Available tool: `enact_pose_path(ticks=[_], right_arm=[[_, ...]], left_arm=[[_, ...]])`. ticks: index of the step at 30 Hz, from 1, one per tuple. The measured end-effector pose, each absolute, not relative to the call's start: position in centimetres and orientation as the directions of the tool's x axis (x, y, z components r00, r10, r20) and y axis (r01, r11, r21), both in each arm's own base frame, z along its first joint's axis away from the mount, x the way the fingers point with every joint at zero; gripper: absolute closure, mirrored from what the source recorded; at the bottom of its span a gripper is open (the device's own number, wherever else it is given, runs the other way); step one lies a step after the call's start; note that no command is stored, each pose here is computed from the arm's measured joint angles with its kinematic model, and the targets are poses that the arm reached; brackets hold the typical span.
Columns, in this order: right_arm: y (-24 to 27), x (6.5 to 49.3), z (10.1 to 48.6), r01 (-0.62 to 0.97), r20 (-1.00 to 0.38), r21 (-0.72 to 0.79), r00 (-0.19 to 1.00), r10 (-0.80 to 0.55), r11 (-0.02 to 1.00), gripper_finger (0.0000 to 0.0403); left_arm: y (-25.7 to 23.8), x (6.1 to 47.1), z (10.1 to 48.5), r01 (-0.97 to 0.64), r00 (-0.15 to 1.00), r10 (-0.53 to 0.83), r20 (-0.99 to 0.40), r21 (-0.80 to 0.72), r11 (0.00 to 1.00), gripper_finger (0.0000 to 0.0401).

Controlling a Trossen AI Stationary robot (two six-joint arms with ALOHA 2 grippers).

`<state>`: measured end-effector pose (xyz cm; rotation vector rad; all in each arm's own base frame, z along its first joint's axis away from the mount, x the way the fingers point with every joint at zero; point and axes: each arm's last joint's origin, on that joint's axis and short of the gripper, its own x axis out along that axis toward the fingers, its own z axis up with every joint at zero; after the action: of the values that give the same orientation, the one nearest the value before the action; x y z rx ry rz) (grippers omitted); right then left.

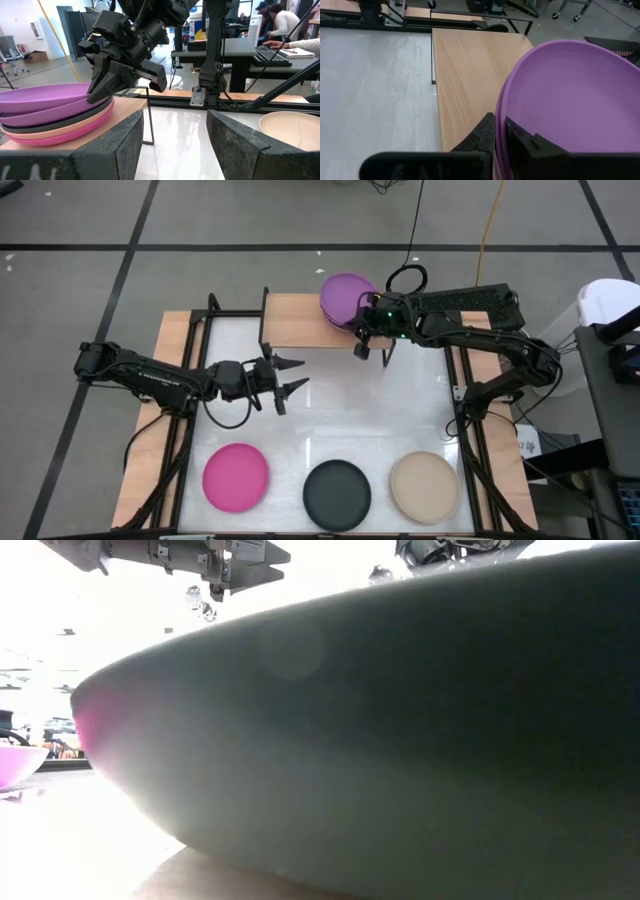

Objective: Place and stack plates onto a shelf
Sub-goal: Adjust the stacked plates on the shelf

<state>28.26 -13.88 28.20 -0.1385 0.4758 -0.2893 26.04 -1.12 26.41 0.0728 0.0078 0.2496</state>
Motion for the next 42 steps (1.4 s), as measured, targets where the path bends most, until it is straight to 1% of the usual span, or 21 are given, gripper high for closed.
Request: enact_pose_path(ticks=[7,9,12,18,25,36,39,42], right_arm=[[-13.87,28.26,28.19,0.244,-0.431,-0.190,0.850,-0.304,0.951,0.0385],[-13.82,28.27,28.17,0.224,-0.432,-0.179,0.857,-0.281,0.958,0.0384],[-13.75,28.30,28.19,0.212,-0.430,-0.155,0.865,-0.259,0.965,0.0376],[-13.74,28.28,28.14,0.218,-0.434,-0.141,0.863,-0.258,0.966,0.0352],[-13.76,28.27,28.14,0.211,-0.434,-0.151,0.864,-0.257,0.966,0.0346],[-13.78,28.03,28.50,0.221,-0.423,-0.153,0.866,-0.266,0.963,0.0298],[-13.83,28.03,28.41,0.237,-0.429,-0.150,0.859,-0.279,0.960,0.0298],[-13.83,27.99,28.37,0.241,-0.435,-0.155,0.854,-0.285,0.958,0.0307]], left_arm=[[-1.12,26.04,26.41,-0.246,0.969,0.247,0.001,0.073,0.966,0.0178],[-1.12,26.04,26.41,-0.246,0.969,0.247,0.001,0.073,0.966,0.0178],[-1.12,26.04,26.41,-0.246,0.969,0.247,0.001,0.073,0.966,0.0178],[-1.12,26.04,26.41,-0.246,0.969,0.247,0.001,0.072,0.967,0.0178],[-1.12,26.04,26.41,-0.246,0.969,0.247,0.001,0.073,0.967,0.0178],[-1.12,26.04,26.42,-0.246,0.969,0.247,0.002,0.073,0.967,0.0178],[-1.12,26.04,26.42,-0.246,0.969,0.247,0.002,0.073,0.967,0.0178],[-1.12,26.04,26.42,-0.246,0.969,0.247,0.002,0.072,0.967,0.0178]])
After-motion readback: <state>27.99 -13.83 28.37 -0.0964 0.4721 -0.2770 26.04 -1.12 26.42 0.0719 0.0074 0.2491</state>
